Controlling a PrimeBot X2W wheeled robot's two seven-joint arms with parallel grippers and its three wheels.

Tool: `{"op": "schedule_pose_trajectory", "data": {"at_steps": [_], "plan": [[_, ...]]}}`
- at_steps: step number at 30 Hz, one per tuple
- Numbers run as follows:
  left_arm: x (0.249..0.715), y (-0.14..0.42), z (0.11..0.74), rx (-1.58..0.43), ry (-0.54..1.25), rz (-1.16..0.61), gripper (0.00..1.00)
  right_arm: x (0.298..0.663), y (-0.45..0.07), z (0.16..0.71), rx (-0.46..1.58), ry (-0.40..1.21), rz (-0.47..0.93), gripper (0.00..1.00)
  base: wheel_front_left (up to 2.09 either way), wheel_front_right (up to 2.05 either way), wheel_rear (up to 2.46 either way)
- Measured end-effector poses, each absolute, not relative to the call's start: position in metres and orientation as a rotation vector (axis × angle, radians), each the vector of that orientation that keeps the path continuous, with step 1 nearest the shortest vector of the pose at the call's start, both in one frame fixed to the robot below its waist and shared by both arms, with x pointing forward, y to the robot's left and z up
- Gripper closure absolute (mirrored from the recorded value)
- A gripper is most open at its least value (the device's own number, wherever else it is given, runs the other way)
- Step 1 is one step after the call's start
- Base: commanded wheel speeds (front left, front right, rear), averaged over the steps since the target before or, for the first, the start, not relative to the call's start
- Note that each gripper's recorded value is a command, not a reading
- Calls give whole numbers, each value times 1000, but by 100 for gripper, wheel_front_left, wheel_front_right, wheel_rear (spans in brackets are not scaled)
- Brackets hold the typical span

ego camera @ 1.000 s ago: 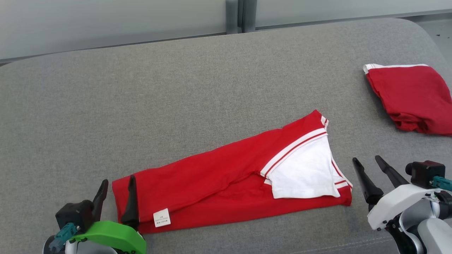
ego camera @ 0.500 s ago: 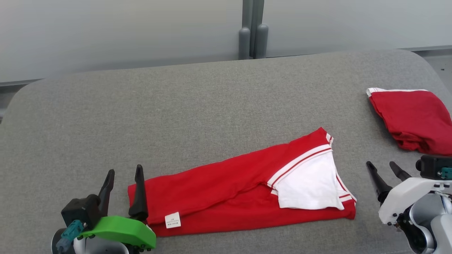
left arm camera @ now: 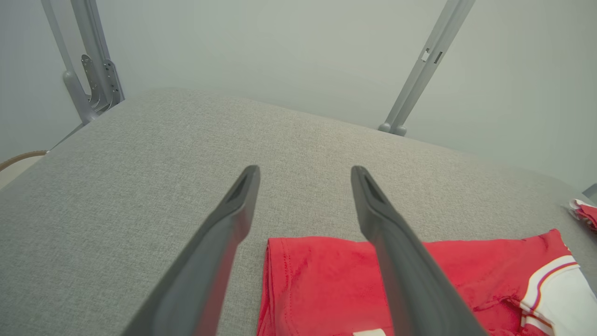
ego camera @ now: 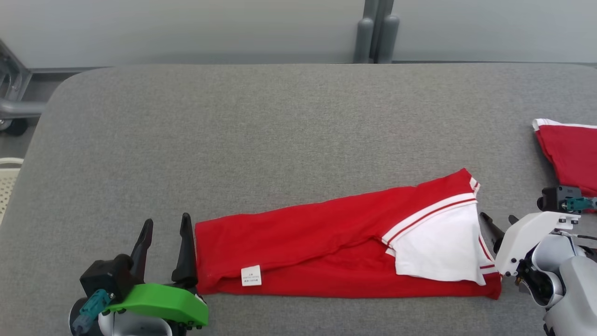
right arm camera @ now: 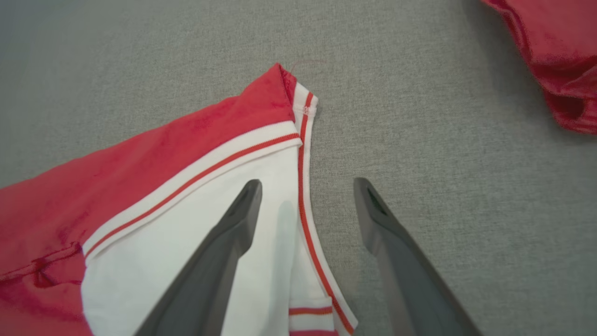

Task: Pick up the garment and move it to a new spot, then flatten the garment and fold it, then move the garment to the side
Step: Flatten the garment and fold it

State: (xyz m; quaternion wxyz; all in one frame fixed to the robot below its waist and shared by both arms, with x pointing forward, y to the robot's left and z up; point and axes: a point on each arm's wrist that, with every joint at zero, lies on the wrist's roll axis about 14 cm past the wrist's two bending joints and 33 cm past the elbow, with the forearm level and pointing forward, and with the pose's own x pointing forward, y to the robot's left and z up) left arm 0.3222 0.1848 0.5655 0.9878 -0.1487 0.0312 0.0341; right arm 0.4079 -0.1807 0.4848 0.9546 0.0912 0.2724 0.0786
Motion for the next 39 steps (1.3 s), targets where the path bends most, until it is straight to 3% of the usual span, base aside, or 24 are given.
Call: {"op": "schedule_pose_trajectory", "data": {"at_steps": [19,20,21,22,23,24,25,39], "plan": [[313,221,554,-271,93,184,0,421,-137,421,166,768,256,0,0,0,0],[313,221,554,-271,93,181,0,420,-137,421,155,770,262,3,0,0,0],[314,220,555,-271,93,178,0,419,-137,421,142,773,268,44,0,0,0],[314,219,555,-271,93,175,0,418,-138,420,129,772,273,62,0,0,0],[315,218,555,-271,93,172,0,417,-138,420,117,770,277,62,0,0,0],[315,217,555,-271,94,169,0,416,-138,420,107,771,282,78,0,0,0],[316,216,555,-272,93,166,0,415,-139,420,101,770,284,100,0,0,0],[331,191,556,-282,92,80,0,423,-174,461,134,639,224,100,0,0,0]]}}
